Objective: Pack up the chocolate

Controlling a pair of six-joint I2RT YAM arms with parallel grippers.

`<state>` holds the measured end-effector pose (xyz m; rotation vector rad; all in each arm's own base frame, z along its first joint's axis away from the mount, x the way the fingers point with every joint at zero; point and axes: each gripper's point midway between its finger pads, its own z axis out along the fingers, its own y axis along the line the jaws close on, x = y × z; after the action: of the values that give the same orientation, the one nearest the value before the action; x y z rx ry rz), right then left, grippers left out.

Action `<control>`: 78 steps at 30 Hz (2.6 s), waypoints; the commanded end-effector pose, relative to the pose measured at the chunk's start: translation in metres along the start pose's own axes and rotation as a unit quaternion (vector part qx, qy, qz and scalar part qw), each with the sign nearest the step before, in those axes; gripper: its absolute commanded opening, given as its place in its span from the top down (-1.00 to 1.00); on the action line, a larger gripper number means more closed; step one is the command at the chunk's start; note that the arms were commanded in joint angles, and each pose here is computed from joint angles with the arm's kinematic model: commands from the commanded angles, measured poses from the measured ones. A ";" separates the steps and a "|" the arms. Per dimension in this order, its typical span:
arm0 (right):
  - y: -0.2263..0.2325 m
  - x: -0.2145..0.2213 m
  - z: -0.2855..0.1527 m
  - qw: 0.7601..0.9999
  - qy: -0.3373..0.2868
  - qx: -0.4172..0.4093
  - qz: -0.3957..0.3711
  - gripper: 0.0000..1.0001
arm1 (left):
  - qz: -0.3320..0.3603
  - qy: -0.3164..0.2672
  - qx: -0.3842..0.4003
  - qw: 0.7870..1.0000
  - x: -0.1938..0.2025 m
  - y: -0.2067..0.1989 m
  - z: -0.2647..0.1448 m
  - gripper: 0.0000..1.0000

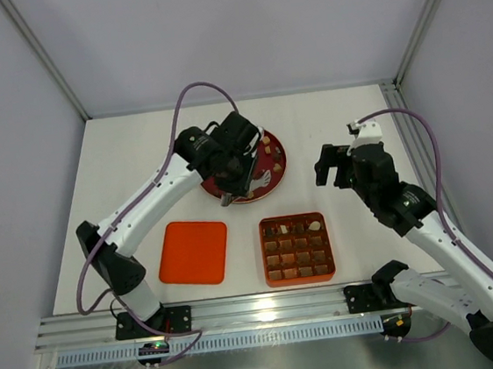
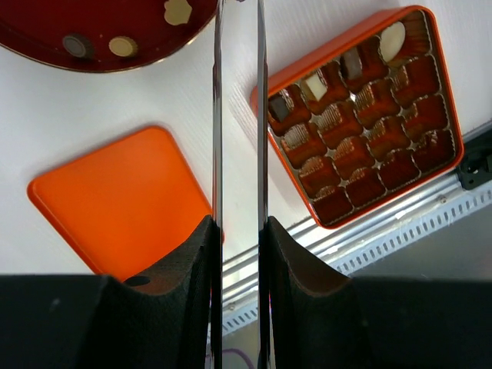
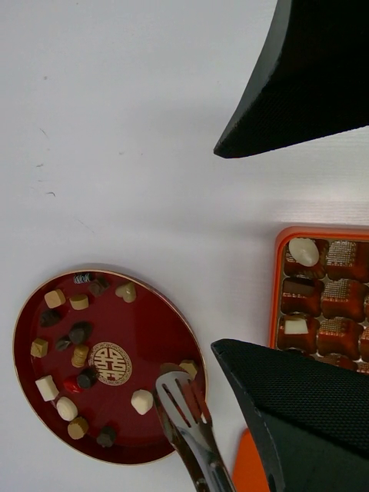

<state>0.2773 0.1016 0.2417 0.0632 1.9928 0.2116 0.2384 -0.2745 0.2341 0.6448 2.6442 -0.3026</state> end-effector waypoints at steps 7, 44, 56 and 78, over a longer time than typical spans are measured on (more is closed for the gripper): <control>0.009 -0.022 0.001 0.999 -0.029 -0.013 0.016 -1.00 | 0.008 -0.018 0.037 0.999 0.038 -0.024 -0.044 0.46; 0.011 -0.013 0.005 1.000 -0.019 -0.014 0.021 -0.99 | 0.066 0.071 0.039 0.995 0.131 -0.052 -0.037 0.44; 0.010 -0.013 0.005 1.000 -0.019 -0.013 0.020 -1.00 | 0.073 0.077 0.037 0.994 0.133 -0.053 -0.031 0.38; 0.008 -0.014 0.003 1.000 -0.022 -0.011 0.018 -1.00 | 0.081 0.082 0.035 0.993 0.130 -0.057 -0.023 0.30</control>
<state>0.2819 0.1080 0.2369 0.0694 2.0080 0.2332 0.0951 -0.2606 0.2023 0.9180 2.7557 -0.2930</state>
